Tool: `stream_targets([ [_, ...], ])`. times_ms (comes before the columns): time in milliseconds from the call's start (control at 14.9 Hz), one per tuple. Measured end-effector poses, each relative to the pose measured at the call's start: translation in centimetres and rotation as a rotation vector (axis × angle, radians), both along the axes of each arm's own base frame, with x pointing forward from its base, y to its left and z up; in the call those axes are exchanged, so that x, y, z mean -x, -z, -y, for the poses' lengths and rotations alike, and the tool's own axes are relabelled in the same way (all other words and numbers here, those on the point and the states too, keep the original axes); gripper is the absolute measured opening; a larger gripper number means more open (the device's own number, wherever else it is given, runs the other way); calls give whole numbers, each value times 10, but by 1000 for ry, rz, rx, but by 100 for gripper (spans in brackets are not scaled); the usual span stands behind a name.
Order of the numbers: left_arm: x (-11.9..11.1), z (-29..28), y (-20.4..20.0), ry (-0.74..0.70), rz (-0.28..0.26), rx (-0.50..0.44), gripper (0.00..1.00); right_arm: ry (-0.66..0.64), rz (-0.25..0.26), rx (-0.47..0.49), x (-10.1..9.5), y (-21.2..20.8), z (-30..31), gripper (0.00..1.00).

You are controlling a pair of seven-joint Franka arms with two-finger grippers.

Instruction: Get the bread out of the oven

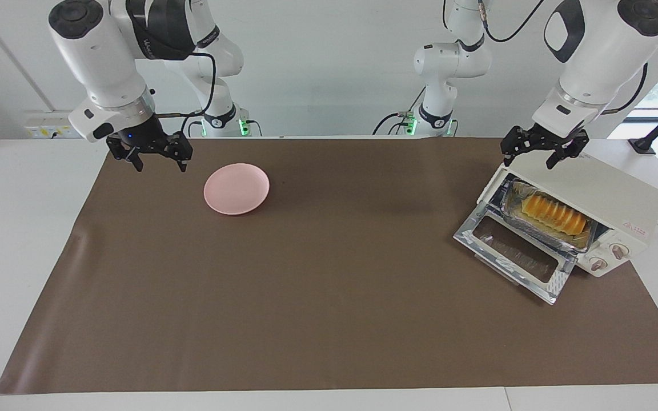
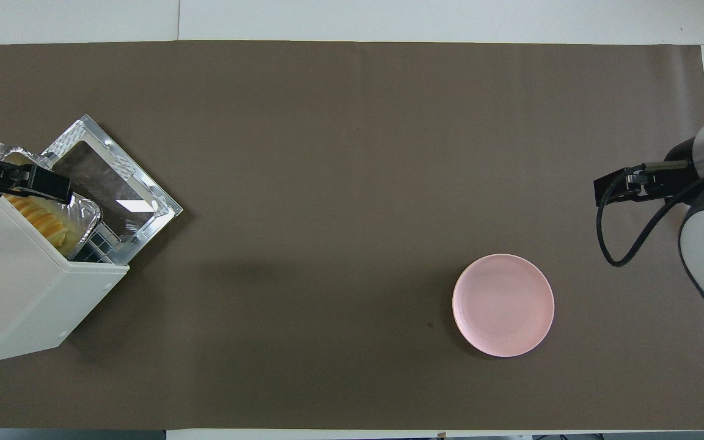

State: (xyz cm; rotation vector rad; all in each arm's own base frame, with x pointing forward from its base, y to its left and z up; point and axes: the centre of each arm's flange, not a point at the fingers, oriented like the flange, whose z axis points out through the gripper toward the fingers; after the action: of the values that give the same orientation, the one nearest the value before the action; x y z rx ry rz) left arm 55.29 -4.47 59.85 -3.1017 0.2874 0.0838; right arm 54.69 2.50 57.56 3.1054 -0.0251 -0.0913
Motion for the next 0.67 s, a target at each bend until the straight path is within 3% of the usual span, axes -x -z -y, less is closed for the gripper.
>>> stream_targets([
  [671, 2, -2, -5, -4, 9, 1, 100, 0, 0, 0, 0, 0, 0, 100],
])
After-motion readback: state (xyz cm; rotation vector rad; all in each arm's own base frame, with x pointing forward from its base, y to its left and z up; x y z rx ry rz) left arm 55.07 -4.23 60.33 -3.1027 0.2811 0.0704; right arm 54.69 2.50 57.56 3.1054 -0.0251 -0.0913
